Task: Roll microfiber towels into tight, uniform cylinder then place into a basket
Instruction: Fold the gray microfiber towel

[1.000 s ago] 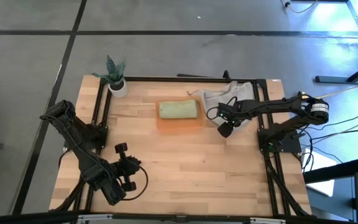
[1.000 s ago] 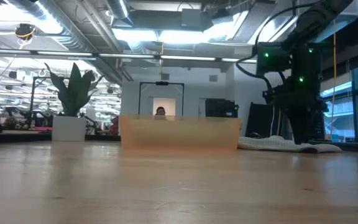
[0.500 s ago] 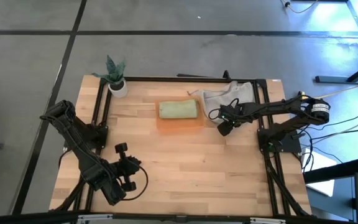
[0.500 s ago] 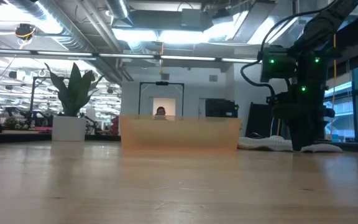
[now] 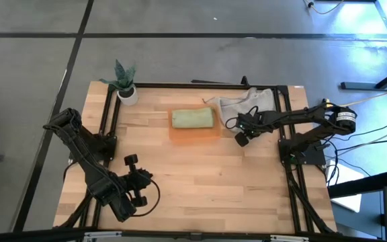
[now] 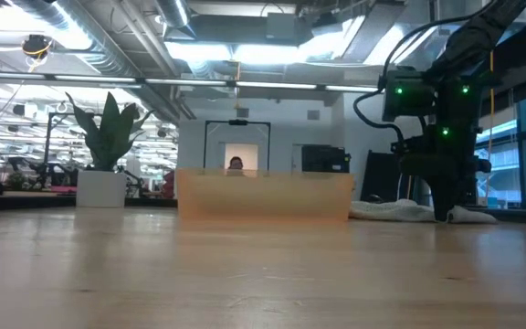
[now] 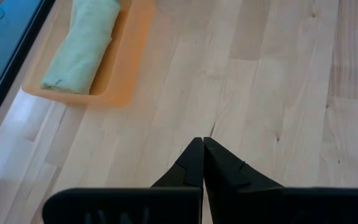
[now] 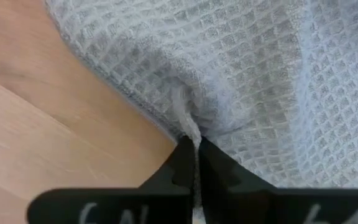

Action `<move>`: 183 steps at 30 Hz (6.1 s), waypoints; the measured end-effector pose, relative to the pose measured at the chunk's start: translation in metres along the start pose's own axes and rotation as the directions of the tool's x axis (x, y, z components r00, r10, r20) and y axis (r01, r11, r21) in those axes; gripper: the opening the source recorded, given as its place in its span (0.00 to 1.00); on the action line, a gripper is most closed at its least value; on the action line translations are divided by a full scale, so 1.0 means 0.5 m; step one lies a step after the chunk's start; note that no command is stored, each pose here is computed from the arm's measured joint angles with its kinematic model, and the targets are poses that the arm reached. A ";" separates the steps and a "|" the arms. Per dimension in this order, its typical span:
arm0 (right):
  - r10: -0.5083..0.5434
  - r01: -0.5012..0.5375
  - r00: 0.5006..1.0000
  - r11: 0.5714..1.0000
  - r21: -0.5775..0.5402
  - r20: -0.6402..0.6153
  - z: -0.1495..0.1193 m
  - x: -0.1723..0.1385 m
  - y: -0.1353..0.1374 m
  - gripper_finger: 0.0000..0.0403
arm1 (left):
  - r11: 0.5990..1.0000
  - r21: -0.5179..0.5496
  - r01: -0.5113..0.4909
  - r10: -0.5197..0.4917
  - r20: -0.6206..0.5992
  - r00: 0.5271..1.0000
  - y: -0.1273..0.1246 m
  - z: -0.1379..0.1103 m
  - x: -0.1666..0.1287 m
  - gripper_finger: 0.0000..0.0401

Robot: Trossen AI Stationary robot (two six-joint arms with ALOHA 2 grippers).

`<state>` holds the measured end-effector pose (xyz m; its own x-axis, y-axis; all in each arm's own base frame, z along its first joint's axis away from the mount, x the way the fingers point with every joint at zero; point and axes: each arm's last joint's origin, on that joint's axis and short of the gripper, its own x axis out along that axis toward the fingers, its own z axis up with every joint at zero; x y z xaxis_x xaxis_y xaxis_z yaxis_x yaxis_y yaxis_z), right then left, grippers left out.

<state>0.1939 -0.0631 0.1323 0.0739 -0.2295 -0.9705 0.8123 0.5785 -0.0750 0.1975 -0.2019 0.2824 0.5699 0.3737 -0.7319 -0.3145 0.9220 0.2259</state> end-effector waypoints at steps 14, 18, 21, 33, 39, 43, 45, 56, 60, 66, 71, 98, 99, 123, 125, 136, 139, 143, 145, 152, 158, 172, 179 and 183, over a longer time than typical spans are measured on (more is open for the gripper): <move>0.113 -0.113 0.994 0.993 -0.023 -0.013 -0.048 -0.017 0.065 0.03 | 1.000 0.001 0.000 0.000 0.000 1.000 0.000 0.000 0.000 0.00; 0.169 -0.169 0.985 0.985 -0.031 -0.020 -0.072 -0.026 0.093 0.02 | 1.000 0.001 0.000 0.000 0.000 1.000 0.000 0.000 0.000 0.00; 0.256 -0.258 0.966 0.965 -0.047 -0.046 -0.091 -0.033 0.118 0.02 | 1.000 0.001 0.000 0.000 0.000 1.000 0.000 0.000 0.000 0.00; 0.578 -0.571 0.816 0.795 -0.207 -0.031 -0.155 -0.079 0.213 0.02 | 1.000 0.001 0.000 0.000 0.000 1.000 0.000 0.000 0.000 0.00; 0.677 -0.657 0.736 0.715 -0.241 0.004 -0.163 -0.096 0.240 0.02 | 1.000 0.001 0.000 0.000 0.000 1.000 0.000 0.000 0.000 0.00; 0.712 -0.681 0.702 0.680 -0.271 0.024 -0.160 -0.086 0.260 0.02 | 1.000 0.001 0.000 0.000 0.000 1.000 0.000 0.000 0.000 0.00; 0.728 -0.690 0.684 0.662 -0.293 0.035 -0.159 -0.076 0.273 0.02 | 1.000 0.000 0.001 -0.001 0.000 1.000 -0.001 0.000 0.000 0.00; 0.802 -0.678 0.597 0.492 -0.546 -0.019 -0.106 -0.090 0.444 0.02 | 1.000 -0.003 0.004 -0.004 0.002 1.000 -0.002 0.000 0.000 0.00; 0.816 -0.629 0.576 0.409 -0.661 -0.043 -0.063 -0.105 0.515 0.02 | 1.000 -0.011 0.011 -0.011 0.006 1.000 -0.003 0.001 0.000 0.00; 0.807 -0.524 0.588 0.330 -0.785 -0.053 0.008 -0.108 0.589 0.02 | 1.000 -0.013 0.017 -0.017 0.007 1.000 -0.005 0.001 -0.001 0.00; 0.796 -0.478 0.604 0.314 -0.820 -0.048 0.070 -0.088 0.626 0.02 | 0.999 -0.023 0.029 -0.028 0.009 1.000 -0.007 0.002 -0.001 0.00; 0.790 -0.404 0.612 0.282 -0.870 -0.029 0.163 -0.097 0.620 0.39 | 0.997 -0.021 0.071 -0.072 -0.046 0.996 -0.012 -0.004 -0.004 0.00; 0.794 -0.397 0.608 0.278 -0.875 -0.023 0.166 -0.106 0.617 0.39 | 0.997 -0.019 0.073 -0.074 -0.046 0.996 -0.013 -0.005 -0.005 0.00; 0.796 -0.406 0.603 0.243 -0.881 -0.059 0.163 -0.132 0.603 0.38 | 0.991 -0.045 0.125 -0.129 -0.078 0.989 -0.021 -0.006 -0.007 0.00; 0.794 -0.391 0.605 0.230 -0.891 -0.061 0.163 -0.132 0.603 0.38 | 0.991 -0.049 0.126 -0.129 -0.080 0.988 -0.021 -0.006 -0.007 0.00; 0.544 -0.208 0.838 0.374 -0.904 0.033 0.149 -0.193 0.532 0.38 | 0.974 -0.208 0.095 -0.117 -0.096 0.988 -0.032 -0.070 0.043 0.00; 0.462 -0.120 0.882 0.416 -0.901 0.095 0.132 -0.214 0.519 0.38 | 0.965 -0.233 0.122 -0.143 -0.077 0.987 -0.040 -0.088 0.065 0.00; 0.358 -0.064 0.928 0.424 -0.903 0.103 0.096 -0.217 0.516 0.38 | 0.959 -0.244 0.147 -0.166 -0.058 0.984 -0.044 -0.111 0.101 0.00; 0.324 -0.049 0.940 0.434 -0.899 0.105 0.081 -0.218 0.517 0.38 | 0.957 -0.248 0.151 -0.169 -0.053 0.984 -0.041 -0.118 0.120 0.00; 0.223 0.038 0.959 0.509 -0.860 0.174 0.034 -0.226 0.521 0.38 | 0.950 -0.295 0.105 -0.143 -0.111 0.983 -0.017 -0.124 0.173 0.03; 0.208 0.020 0.964 0.555 -0.831 0.163 0.008 -0.231 0.525 0.38 | 0.960 -0.188 0.209 -0.222 -0.051 0.974 -0.020 -0.101 0.203 0.10; 0.226 0.012 0.959 0.567 -0.824 0.169 -0.001 -0.235 0.532 0.38 | 0.967 0.052 0.249 -0.248 -0.016 0.969 -0.030 -0.135 0.245 0.11; 0.252 0.004 0.951 0.565 -0.825 0.178 -0.004 -0.238 0.539 0.38 | 0.975 0.063 0.212 -0.211 -0.024 0.977 -0.030 -0.138 0.266 0.10; 0.258 0.003 0.949 0.567 -0.824 0.181 -0.003 -0.238 0.540 0.38 | 0.980 0.064 0.187 -0.185 -0.042 0.982 -0.029 -0.141 0.283 0.10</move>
<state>0.4033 0.1216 0.2272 0.3842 -0.2100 -0.8990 -0.0159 0.9721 -0.2339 0.2293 -0.1697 0.1305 0.5860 0.1923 -0.7872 -0.1526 0.9802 0.1258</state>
